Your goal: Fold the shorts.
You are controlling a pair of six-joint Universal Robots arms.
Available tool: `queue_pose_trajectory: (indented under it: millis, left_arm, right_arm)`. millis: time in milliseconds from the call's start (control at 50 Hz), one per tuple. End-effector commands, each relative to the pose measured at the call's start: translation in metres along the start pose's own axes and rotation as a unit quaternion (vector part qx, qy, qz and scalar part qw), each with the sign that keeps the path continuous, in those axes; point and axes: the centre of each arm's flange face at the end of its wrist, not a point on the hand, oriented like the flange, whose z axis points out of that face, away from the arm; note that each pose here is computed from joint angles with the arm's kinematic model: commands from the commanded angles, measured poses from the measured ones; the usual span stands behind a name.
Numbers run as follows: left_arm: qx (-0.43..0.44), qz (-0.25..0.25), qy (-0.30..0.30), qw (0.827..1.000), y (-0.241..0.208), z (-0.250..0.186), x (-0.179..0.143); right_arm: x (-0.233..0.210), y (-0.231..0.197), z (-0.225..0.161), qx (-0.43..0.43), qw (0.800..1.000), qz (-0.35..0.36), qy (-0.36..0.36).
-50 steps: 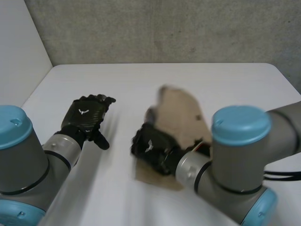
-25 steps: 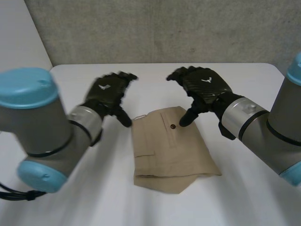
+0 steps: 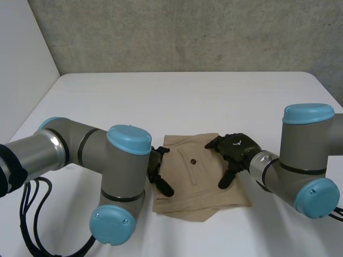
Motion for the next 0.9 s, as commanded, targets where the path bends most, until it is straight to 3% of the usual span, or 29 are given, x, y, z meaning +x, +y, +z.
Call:
queue_pose_trajectory:
  millis: [20, 160, 240, 340, 400, 440, 540, 900]
  left_arm:
    - [0.007, 0.022, 0.007, 1.000, -0.006, -0.003, 0.001]
    - [0.100, 0.001, 0.034, 0.994, -0.068, -0.038, 0.002]
    - [0.175, -0.020, 0.038, 0.984, -0.117, -0.075, -0.011]
    - [0.267, -0.058, -0.013, 0.962, -0.176, -0.116, -0.062]
    - [0.290, -0.068, -0.052, 0.953, -0.197, -0.134, -0.096]
    - [0.268, -0.064, -0.067, 0.959, -0.199, -0.141, -0.114]
    - [0.199, -0.062, -0.048, 0.977, -0.187, -0.143, -0.126]
    - [0.180, -0.061, -0.032, 0.981, -0.179, -0.137, -0.128]
  right_arm:
    - [0.003, -0.006, -0.007, 0.010, 1.000, -0.013, 0.006]
    - [0.017, -0.052, -0.030, 0.094, 0.995, 0.003, 0.046]
    - [0.036, -0.092, -0.057, 0.167, 0.980, 0.033, 0.107]
    - [0.066, -0.154, -0.121, 0.274, 0.936, 0.063, 0.213]
    - [0.073, -0.172, -0.146, 0.296, 0.921, 0.066, 0.243]
    - [0.073, -0.176, -0.153, 0.293, 0.922, 0.067, 0.245]
    - [0.073, -0.179, -0.164, 0.263, 0.932, 0.071, 0.239]
    - [0.077, -0.162, -0.153, 0.229, 0.943, 0.088, 0.223]
